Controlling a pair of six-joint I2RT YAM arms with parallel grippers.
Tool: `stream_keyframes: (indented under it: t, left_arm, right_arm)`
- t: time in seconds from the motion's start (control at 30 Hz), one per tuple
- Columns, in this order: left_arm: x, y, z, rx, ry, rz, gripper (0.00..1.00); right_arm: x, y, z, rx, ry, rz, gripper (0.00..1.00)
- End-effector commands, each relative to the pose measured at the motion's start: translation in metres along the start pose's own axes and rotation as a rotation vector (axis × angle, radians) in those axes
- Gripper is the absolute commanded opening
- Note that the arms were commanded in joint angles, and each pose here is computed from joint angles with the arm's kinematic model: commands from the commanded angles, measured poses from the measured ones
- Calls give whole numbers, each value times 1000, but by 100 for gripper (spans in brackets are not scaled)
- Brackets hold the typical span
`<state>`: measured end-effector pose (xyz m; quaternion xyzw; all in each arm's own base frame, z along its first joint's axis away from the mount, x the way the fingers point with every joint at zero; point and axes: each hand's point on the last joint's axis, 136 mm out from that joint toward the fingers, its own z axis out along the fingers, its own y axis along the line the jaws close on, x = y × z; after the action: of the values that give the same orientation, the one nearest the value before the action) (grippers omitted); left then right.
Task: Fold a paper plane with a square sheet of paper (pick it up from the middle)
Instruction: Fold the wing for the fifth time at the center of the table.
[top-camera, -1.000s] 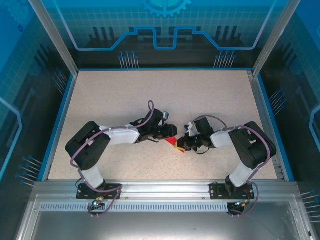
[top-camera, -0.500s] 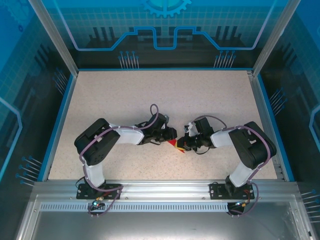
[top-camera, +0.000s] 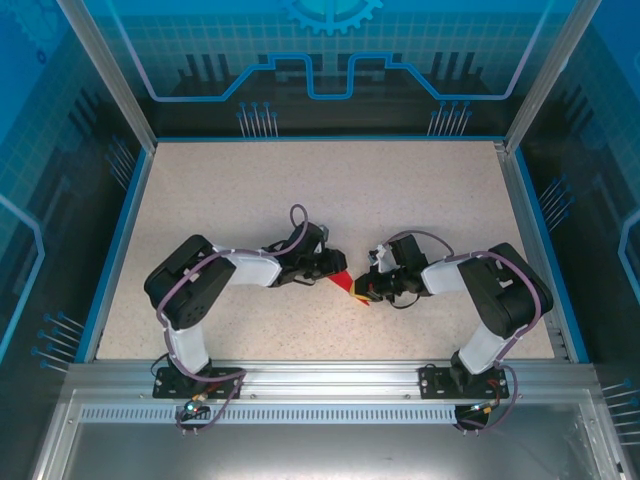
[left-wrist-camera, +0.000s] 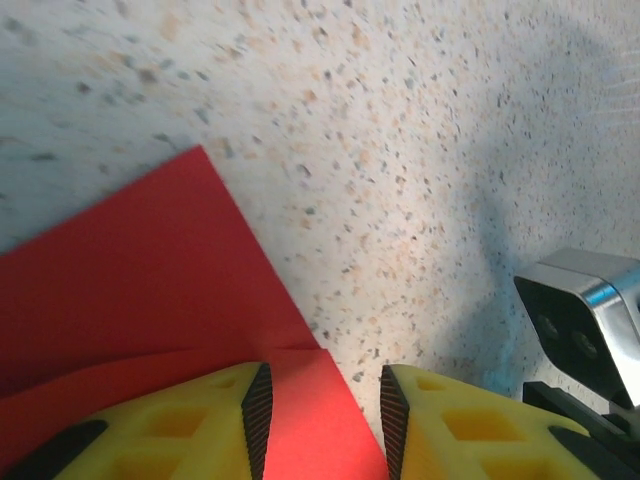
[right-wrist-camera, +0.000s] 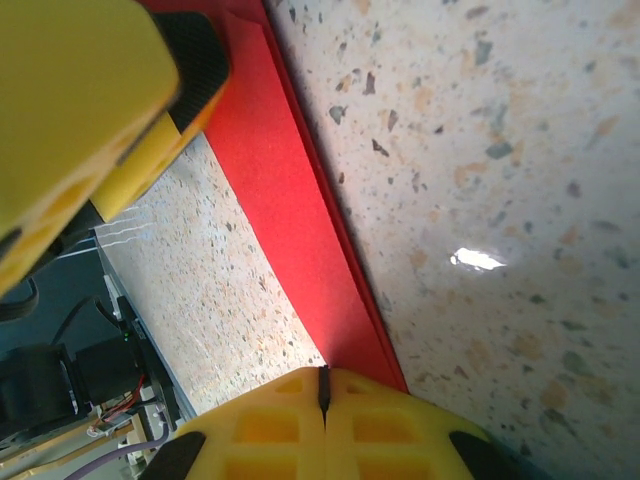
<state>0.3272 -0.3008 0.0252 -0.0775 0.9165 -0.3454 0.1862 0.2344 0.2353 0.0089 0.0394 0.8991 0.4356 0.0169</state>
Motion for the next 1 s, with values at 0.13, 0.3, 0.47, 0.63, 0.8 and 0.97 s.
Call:
stream_keyframes:
  t: [0.13, 0.3, 0.47, 0.63, 0.8, 0.97]
  left_arm:
    - [-10, 69, -15, -178, -50, -60, 38]
    - [-16, 78, -20, -199, -57, -66, 39]
    - [-21, 90, -25, -225, -68, -90, 38]
    - [-28, 90, -36, -225, -86, -97, 38]
    - [-42, 68, -52, -202, -111, -56, 39]
    - [-55, 51, -73, -181, -143, -34, 40]
  right_arm:
    - [22, -50, -6, 168, 35, 135, 0]
    - [22, -46, -6, 153, 38, 129, 0]
    - [21, -42, -6, 140, 39, 118, 0]
    - [19, -37, -6, 124, 38, 115, 0]
    - [20, -32, 0, 117, 47, 107, 0]
    - [21, -30, 7, 121, 43, 117, 0]
